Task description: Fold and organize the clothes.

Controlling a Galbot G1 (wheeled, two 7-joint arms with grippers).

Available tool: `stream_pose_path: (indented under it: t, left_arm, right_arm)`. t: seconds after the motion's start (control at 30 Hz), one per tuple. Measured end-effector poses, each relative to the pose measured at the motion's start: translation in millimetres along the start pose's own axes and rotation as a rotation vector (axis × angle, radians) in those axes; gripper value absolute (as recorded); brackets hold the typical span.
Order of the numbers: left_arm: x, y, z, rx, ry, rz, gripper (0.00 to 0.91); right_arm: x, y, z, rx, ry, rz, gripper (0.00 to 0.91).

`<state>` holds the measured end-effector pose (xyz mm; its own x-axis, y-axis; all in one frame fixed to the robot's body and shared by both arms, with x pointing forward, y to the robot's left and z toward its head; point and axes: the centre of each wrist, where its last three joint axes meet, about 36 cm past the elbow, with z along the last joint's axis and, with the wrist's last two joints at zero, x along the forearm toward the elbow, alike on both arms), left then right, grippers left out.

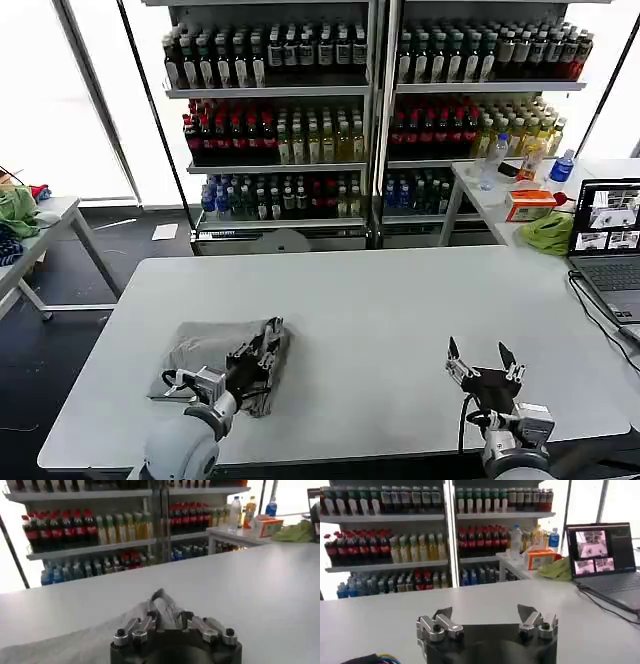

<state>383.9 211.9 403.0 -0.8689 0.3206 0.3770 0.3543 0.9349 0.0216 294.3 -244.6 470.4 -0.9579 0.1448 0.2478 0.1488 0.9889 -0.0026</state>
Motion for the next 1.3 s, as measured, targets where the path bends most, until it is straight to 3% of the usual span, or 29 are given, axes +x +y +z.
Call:
stream_pose_path:
  t: [0.27,0.47,0.77,1.0,1.3]
  left_arm:
    - [1.8,-11.8,5.1,0.048,-0.006,0.064,0.907]
    - [11.7,-10.1,-12.1,0.094,-0.075,0.072,0.907]
    - [32.2,57.4,-34.1,0.138,-0.113,-0.116,0.907]
    - [47.5,107.1,-18.6,0.157,-0.067,-0.28,0.907]
    - [50.8,132.8,0.9,0.166,-0.014,-0.362,0.907]
  right_arm:
    - [-2.4,3.6,1.2,-0.008,0.0,-0.002,0.907]
    - [-6.3,9.2,1.8,0.0,0.002,-0.029,0.907]
    - [-16.6,17.5,-0.3,0.035,-0.014,-0.09,0.907]
    - [-24.0,28.1,1.3,0.039,-0.019,-0.128,0.907]
    - [-24.5,31.9,2.0,0.039,-0.02,-0.144,0.907]
